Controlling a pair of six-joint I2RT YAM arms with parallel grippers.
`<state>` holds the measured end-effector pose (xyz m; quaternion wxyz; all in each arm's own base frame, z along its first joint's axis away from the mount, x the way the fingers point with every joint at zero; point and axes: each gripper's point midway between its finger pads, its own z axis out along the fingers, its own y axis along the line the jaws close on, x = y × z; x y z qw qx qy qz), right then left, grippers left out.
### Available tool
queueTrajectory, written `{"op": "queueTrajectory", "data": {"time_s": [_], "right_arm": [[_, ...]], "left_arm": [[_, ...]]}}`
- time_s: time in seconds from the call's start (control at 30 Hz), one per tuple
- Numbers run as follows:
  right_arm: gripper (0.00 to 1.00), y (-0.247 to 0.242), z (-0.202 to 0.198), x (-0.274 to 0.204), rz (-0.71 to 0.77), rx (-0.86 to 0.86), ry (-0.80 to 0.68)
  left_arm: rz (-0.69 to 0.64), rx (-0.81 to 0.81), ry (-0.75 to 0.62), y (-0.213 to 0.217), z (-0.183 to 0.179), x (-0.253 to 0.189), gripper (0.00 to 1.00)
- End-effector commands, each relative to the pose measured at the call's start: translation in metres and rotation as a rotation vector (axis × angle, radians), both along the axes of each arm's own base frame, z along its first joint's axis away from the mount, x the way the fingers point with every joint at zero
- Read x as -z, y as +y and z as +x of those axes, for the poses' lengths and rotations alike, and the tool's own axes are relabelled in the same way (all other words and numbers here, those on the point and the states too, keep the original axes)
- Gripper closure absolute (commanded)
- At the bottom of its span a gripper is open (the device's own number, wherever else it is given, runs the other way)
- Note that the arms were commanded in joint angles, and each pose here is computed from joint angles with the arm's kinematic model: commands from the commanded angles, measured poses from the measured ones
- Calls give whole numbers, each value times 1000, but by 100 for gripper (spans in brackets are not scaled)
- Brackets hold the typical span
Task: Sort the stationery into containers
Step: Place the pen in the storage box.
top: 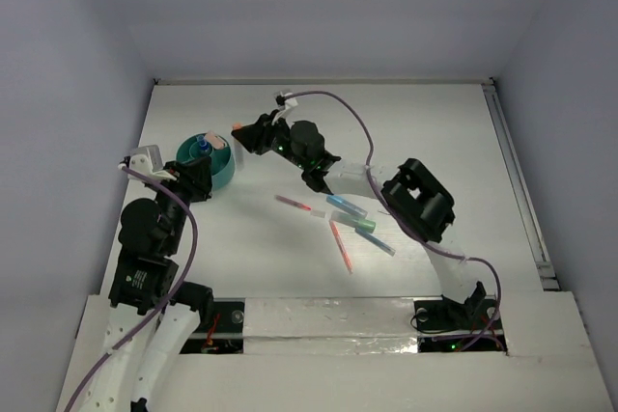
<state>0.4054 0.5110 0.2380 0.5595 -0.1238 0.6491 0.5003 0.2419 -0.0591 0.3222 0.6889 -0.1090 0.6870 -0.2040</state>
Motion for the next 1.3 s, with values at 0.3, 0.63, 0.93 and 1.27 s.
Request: {"op": "queueTrajectory", "data": {"time_s": [0.3,0.63,0.93,1.27], "right_arm": [[79,41,-4,-67,332,-60,-130],[77,71,0,-25,276,-55,-83],[74,74,1,6,188,-28,-85],[57,66,-3,28,123,-18,-92]], "left_arm": [[-17,8,-55,-1,-1,-19,84],[-14,14,-58,-2,-2,-20,84],[-15,27,-58,-4,-2,-19,84],[-15,26,-60,-4,-2,-19,84]]}}
